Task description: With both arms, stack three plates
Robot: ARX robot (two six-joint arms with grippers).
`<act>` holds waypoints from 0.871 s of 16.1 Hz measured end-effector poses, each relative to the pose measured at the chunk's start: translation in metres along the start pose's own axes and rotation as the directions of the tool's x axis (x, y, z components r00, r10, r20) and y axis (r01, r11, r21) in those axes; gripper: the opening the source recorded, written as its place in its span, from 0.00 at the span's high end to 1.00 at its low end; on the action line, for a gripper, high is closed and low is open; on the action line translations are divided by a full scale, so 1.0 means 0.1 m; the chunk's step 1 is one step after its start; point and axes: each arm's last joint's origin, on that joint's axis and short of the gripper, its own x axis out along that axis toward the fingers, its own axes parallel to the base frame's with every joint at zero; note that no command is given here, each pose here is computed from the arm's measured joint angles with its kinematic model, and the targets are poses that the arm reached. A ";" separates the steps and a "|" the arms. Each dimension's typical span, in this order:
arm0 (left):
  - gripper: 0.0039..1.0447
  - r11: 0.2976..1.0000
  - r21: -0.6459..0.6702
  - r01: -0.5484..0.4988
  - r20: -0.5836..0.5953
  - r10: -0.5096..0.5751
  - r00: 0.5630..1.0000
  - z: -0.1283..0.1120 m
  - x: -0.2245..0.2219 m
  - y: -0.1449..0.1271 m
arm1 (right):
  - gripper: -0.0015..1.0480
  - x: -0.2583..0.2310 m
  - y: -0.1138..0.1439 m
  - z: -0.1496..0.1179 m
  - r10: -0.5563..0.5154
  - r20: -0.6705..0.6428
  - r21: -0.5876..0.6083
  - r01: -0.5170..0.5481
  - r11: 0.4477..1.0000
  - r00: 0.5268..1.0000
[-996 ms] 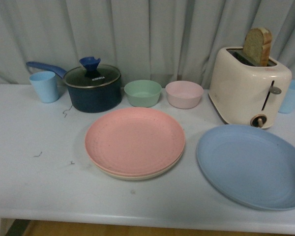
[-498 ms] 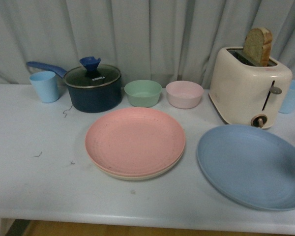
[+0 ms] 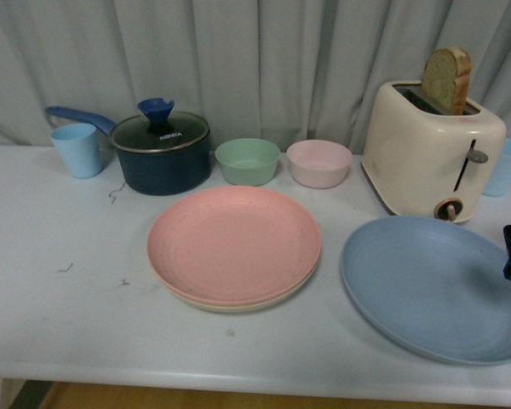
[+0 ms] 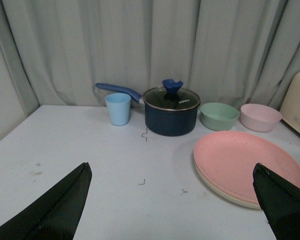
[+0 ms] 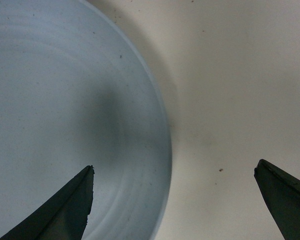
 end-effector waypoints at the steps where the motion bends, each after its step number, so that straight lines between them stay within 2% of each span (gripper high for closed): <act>1: 0.06 1.000 0.000 0.000 0.000 0.000 1.000 0.00 0.00 0.00 | 0.06 0.01 0.00 0.00 0.001 0.000 -0.001 -0.001 1.000 1.000; 5: 0.06 1.000 0.000 0.000 0.000 0.000 1.000 0.00 0.00 0.00 | 0.06 0.18 0.05 0.04 -0.001 -0.027 -0.010 0.001 1.000 1.000; 7: 0.06 1.000 0.000 0.000 0.000 0.000 1.000 0.00 0.00 0.00 | 0.16 0.27 0.05 0.03 -0.005 -0.042 -0.003 0.005 1.000 0.999; 14: 0.06 1.000 0.000 0.000 0.000 0.000 1.000 0.00 0.00 0.00 | 0.86 0.35 0.04 0.04 -0.018 -0.041 0.028 0.019 0.999 0.999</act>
